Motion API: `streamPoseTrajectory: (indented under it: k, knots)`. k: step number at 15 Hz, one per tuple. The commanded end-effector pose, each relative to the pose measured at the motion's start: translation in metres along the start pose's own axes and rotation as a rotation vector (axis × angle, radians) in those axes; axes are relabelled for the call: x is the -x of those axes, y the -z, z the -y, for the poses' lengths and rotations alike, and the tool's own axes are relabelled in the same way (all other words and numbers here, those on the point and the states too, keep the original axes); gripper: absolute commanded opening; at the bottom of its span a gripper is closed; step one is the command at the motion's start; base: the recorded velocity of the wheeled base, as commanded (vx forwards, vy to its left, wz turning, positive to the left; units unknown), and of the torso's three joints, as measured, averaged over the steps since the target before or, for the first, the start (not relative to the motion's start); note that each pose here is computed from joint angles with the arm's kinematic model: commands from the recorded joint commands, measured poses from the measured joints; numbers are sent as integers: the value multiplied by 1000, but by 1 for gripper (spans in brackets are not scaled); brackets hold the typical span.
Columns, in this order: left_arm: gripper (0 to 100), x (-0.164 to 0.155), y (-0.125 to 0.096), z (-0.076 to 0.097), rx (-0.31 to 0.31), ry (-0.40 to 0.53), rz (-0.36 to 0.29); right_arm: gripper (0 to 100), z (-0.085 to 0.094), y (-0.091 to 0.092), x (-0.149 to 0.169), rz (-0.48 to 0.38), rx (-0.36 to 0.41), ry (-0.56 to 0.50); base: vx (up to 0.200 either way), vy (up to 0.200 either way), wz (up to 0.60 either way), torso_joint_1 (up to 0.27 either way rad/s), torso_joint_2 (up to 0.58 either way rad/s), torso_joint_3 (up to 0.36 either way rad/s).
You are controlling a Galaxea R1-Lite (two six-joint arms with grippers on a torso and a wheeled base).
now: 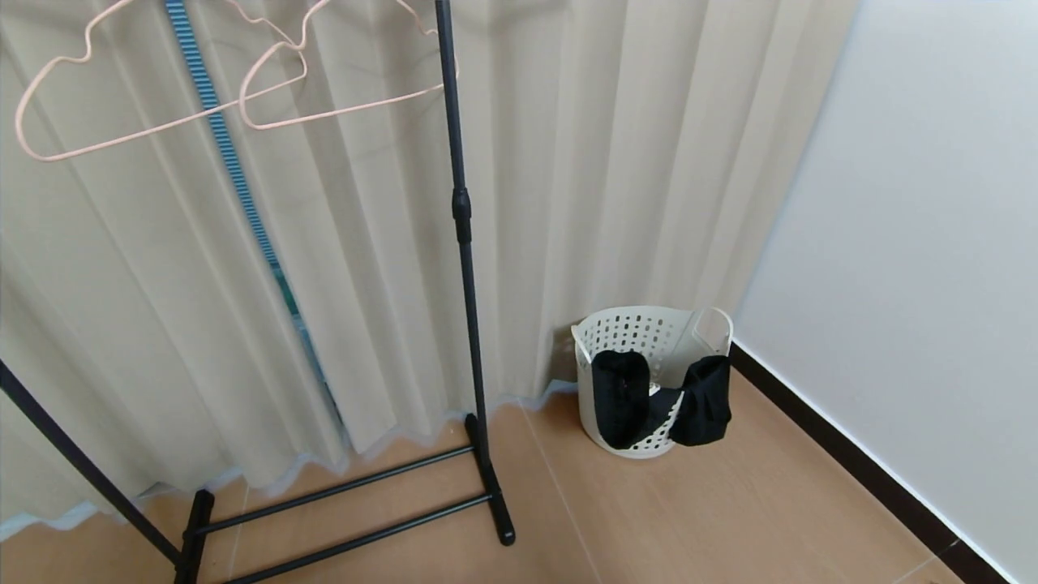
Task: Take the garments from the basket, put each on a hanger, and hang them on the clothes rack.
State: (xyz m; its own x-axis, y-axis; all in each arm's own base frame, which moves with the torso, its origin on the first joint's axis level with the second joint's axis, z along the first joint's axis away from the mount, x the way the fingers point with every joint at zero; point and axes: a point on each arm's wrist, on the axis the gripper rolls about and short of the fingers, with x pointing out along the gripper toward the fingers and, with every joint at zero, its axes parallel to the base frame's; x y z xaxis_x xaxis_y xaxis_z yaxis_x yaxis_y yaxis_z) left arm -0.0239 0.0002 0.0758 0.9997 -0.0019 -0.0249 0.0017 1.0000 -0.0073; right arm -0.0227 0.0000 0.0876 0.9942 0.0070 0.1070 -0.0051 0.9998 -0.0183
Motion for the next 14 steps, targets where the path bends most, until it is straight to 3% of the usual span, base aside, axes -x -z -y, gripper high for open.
streamPoseTrajectory:
  k: [1,2,14]
  knots:
    - [100,0,0,0,0,0,-1,100,0,0,0,0,0,-1,0,-200,0,2,2,7]
    - [100,0,0,0,0,0,-1,100,0,0,0,0,0,-1,0,-200,0,-2,12,7]
    - [100,0,0,0,2,0,-1,100,0,0,0,0,0,-1,200,0,0,2,5,4]
